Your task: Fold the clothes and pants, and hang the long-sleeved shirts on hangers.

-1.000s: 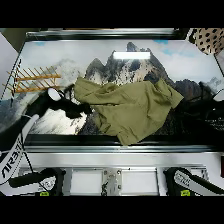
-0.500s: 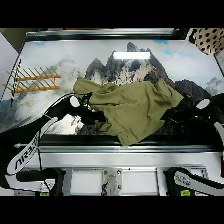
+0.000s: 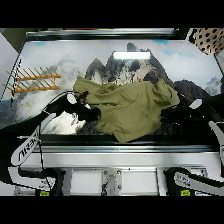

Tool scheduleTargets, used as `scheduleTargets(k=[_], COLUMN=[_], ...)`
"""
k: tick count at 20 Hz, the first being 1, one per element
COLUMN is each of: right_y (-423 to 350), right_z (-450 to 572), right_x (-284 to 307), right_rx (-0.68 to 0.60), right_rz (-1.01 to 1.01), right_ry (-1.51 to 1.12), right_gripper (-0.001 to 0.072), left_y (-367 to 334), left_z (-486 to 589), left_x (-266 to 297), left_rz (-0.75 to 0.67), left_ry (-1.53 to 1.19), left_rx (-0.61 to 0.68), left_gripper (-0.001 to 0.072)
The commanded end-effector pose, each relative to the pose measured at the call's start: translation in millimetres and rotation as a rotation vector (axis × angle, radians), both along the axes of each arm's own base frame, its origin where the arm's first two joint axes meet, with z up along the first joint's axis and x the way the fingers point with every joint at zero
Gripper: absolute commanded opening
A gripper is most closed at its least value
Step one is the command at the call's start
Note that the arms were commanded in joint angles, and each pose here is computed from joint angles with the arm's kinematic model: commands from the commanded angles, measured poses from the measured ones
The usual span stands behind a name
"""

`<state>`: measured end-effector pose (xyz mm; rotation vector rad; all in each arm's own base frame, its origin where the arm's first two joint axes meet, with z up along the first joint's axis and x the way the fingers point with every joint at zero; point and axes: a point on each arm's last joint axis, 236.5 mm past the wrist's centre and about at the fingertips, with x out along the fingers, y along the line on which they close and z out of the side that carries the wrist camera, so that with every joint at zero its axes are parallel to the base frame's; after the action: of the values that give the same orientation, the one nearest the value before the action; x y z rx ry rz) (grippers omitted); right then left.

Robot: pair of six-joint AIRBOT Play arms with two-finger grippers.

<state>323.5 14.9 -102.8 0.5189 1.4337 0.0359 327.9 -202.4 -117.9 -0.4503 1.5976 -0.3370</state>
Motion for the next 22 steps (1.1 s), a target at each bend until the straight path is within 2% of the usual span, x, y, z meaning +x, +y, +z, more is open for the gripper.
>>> scheduleTargets(k=[1, 3, 5, 9, 10, 11, 12, 13, 16, 19, 22], right_y=[13, 43, 94, 183, 194, 199, 198, 193, 156, 91, 46], right_z=[8, 24, 48, 82, 81, 81, 83, 86, 98, 89, 64], right_x=[0, -2, -9, -28, -34, -38, -38, -36, -18, 1, 9], right_rx=[-0.010, -0.010, 0.021, 0.111, 0.116, 0.117, 0.118, 0.108, 0.036, -0.103, -0.115], right_rz=[0.048, 0.144, 0.267, 0.417, 0.442, 0.460, 0.462, 0.458, 0.385, 0.243, 0.095], right_ry=[-0.022, -0.061, -0.130, -0.238, -0.238, -0.237, -0.238, -0.245, -0.296, -0.276, -0.191], right_gripper=[0.0008, 0.0008, 0.0008, 0.0010, 0.0026, 0.0227, 0.0539, 0.0634, 0.0634, 0.0635, 0.0635], left_y=[42, 70, 103, 137, 142, 147, 153, 155, 156, 149, 130], left_z=[20, 51, 81, 111, 115, 120, 126, 132, 135, 96, 51], left_x=[34, 70, 102, 127, 131, 134, 137, 138, 113, 48, -20], left_rz=[0.080, 0.144, 0.176, 0.164, 0.158, 0.178, 0.223, 0.242, 0.259, 0.251, 0.237], left_ry=[-0.035, -0.137, -0.247, -0.342, -0.359, -0.366, -0.356, -0.362, -0.362, -0.236, -0.096], left_rx=[-0.013, -0.017, 0.030, 0.118, 0.141, 0.161, 0.171, 0.163, 0.164, 0.162, 0.141], left_gripper=[0.0012, 0.0012, 0.0012, 0.0013, 0.0170, 0.0529, 0.0649, 0.0649, 0.0649, 0.0649, 0.0648])
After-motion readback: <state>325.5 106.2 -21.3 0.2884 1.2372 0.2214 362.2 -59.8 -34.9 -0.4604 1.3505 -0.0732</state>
